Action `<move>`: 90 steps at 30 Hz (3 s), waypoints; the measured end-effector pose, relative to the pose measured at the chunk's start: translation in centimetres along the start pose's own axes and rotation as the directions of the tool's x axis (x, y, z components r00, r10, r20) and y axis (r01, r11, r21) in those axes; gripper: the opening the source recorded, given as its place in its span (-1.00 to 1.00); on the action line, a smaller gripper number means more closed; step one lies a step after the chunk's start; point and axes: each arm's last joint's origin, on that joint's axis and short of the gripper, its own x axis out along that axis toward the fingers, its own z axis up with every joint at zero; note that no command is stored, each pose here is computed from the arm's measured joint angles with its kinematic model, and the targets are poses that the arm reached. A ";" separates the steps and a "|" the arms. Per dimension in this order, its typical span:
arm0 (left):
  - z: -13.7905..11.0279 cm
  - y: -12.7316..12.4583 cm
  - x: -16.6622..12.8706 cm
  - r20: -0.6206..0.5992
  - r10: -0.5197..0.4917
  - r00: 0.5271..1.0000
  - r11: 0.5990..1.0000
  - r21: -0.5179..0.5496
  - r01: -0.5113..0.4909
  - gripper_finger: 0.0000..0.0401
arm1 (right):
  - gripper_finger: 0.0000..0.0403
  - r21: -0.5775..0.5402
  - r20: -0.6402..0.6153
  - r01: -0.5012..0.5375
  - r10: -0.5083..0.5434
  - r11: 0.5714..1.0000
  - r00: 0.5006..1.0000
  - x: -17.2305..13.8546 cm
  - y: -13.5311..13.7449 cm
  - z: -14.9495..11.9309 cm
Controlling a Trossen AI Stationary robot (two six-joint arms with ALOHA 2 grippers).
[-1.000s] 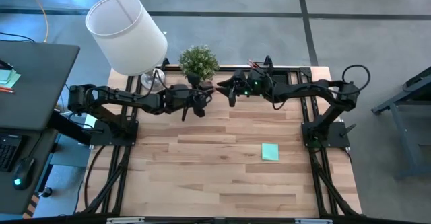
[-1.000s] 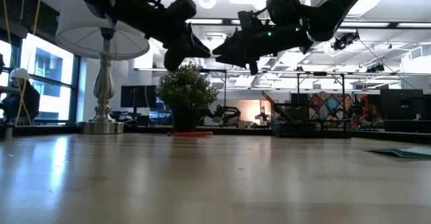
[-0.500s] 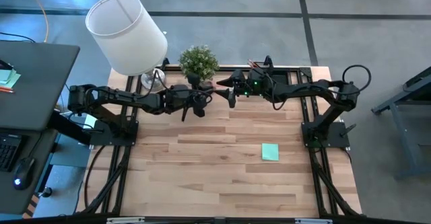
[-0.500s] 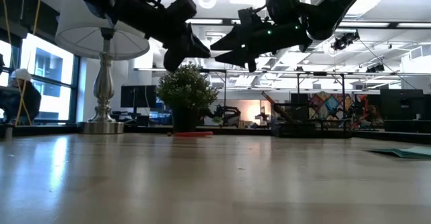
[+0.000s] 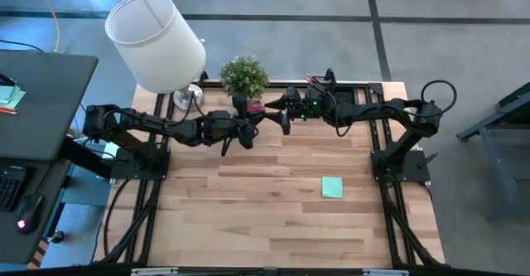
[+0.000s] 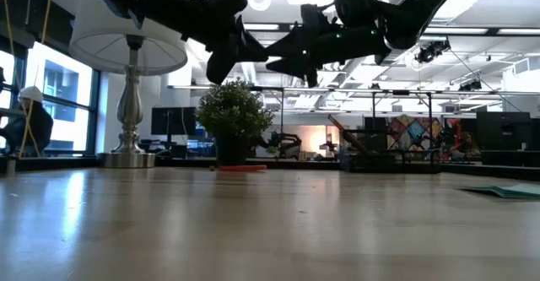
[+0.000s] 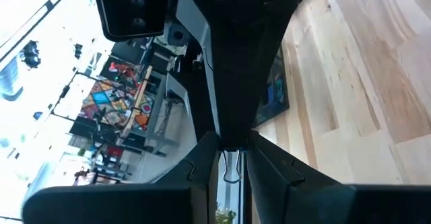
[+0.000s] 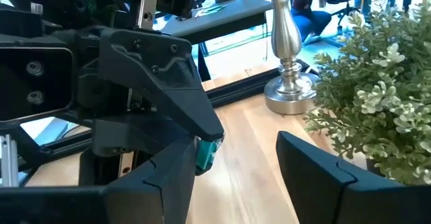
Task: Pick and place office supplies into organizer
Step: Put the light blue binder clip in the black desk organizer
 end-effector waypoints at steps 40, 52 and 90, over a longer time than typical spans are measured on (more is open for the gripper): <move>0.1 0.1 0.0 0.007 0.013 1.000 0.999 -0.030 -0.013 -0.73 | -0.97 -0.100 0.013 -0.017 0.018 0.995 1.000 0.1 0.5 0.0; 0.2 0.0 0.0 0.042 -0.016 0.999 0.998 -0.054 0.018 -0.26 | -0.98 -0.139 -0.047 0.170 -0.178 0.975 0.983 -0.2 -1.1 -0.7; 0.1 0.3 0.0 -0.003 0.033 0.999 0.975 -0.218 -0.033 -0.04 | -0.79 -0.192 -0.599 0.748 -0.680 0.635 0.423 -11.2 -10.2 -4.4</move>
